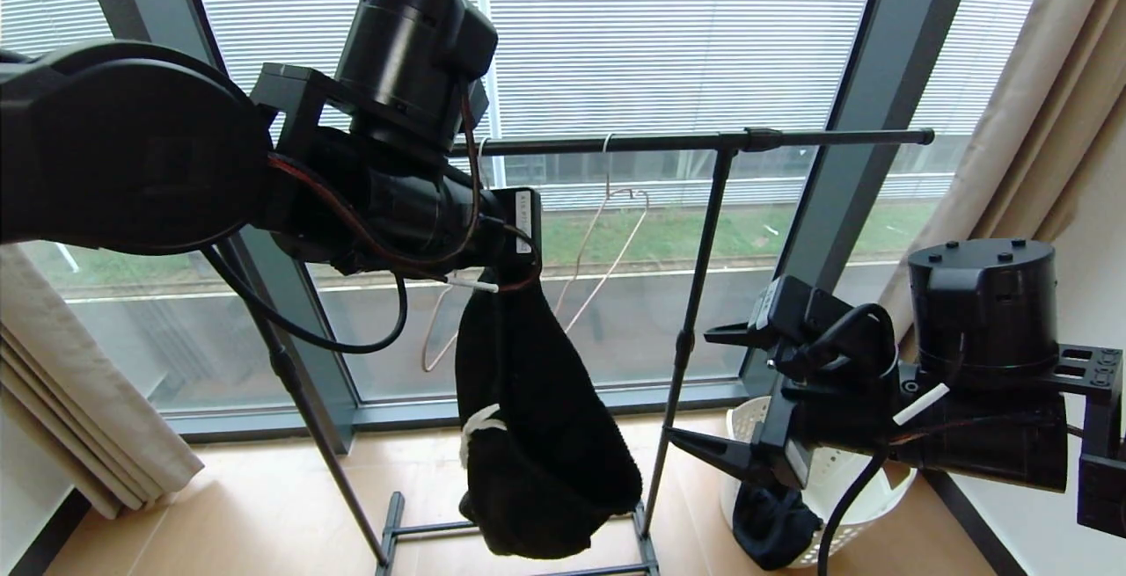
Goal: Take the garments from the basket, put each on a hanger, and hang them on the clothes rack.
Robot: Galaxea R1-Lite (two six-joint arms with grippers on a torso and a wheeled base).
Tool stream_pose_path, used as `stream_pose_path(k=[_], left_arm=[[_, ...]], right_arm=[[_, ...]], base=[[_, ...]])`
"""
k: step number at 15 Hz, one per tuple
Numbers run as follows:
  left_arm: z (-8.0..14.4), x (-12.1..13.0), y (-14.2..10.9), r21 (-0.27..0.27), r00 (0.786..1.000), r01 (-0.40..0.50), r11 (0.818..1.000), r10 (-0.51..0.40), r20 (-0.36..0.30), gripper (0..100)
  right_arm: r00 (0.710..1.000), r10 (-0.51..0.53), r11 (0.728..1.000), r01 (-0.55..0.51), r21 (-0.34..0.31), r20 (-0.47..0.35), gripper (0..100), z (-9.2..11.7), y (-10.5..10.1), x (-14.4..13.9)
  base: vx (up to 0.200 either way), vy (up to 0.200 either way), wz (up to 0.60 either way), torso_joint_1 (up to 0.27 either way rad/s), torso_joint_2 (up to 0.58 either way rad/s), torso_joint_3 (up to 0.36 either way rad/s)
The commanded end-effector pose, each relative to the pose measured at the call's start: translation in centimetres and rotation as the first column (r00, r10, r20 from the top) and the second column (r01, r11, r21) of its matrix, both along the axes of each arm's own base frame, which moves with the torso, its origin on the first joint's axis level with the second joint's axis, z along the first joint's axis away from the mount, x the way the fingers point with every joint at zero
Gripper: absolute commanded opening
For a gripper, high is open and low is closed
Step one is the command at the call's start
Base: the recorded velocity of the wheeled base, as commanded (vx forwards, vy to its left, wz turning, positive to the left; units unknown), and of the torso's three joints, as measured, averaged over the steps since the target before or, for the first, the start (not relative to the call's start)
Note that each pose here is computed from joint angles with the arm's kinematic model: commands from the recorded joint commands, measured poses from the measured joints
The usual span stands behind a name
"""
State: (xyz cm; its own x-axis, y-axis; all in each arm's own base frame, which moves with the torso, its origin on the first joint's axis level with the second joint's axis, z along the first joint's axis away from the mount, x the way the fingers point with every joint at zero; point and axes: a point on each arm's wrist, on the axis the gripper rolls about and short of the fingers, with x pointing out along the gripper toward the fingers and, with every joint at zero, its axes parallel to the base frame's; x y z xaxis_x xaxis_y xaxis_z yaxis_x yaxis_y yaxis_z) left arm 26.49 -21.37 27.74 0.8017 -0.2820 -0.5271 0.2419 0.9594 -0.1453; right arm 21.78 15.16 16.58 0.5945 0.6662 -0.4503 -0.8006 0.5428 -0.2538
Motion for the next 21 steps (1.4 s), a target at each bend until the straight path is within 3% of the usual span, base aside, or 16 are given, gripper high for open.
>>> stream_pose_path(k=[1, 3, 4, 7, 13, 16, 21], left_arm=[[0.1, -0.1, -0.1, -0.001, 1.0, 0.005, 1.0, -0.005, 0.002, 0], [-0.1, -0.1, -0.1, 0.003, 1.0, 0.005, 1.0, -0.005, -0.003, 0], [-0.3, -0.4, -0.3, 0.009, 1.0, 0.012, 1.0, -0.012, -0.01, 0], [-0.5, -0.7, -0.8, 0.028, 1.0, 0.01, 1.0, -0.01, -0.006, 0], [-0.3, -1.3, -1.2, 0.026, 1.0, 0.031, 0.999, -0.031, 0.002, 0], [-0.4, -1.3, -1.2, 0.029, 1.0, 0.029, 0.999, -0.029, -0.002, 0], [-0.9, -1.4, -0.9, 0.042, 1.0, 0.025, 0.999, -0.025, -0.015, 0]], right_arm=[[1.0, 0.009, 1.0, -0.008, 0.025, -0.029, 100, -0.3, 0.9, 0.0], [0.997, 0.009, 0.988, 0.004, 0.153, -0.082, 100, 0.2, 2.8, -0.3], [0.99, 0.0, 0.959, 0.04, 0.282, -0.14, 100, 0.7, 4.4, -0.4], [0.981, -0.038, 0.908, 0.114, 0.404, -0.191, 100, 1.1, 6.4, 0.3], [0.966, -0.163, 0.921, 0.222, 0.319, -0.2, 100, -1.1, 7.5, 2.0], [0.967, -0.207, 0.962, 0.228, 0.147, -0.145, 100, -2.1, 5.4, 2.8], [0.976, -0.204, 0.978, 0.207, 0.026, -0.071, 100, -2.4, 3.2, 2.6]], base=[[0.0, 0.0, 0.0, 0.0, 0.0, 0.0], [0.0, 0.0, 0.0, 0.0, 0.0, 0.0], [0.0, 0.0, 0.0, 0.0, 0.0, 0.0], [0.0, 0.0, 0.0, 0.0, 0.0, 0.0], [0.0, 0.0, 0.0, 0.0, 0.0, 0.0], [0.0, 0.0, 0.0, 0.0, 0.0, 0.0], [0.0, 0.0, 0.0, 0.0, 0.0, 0.0]])
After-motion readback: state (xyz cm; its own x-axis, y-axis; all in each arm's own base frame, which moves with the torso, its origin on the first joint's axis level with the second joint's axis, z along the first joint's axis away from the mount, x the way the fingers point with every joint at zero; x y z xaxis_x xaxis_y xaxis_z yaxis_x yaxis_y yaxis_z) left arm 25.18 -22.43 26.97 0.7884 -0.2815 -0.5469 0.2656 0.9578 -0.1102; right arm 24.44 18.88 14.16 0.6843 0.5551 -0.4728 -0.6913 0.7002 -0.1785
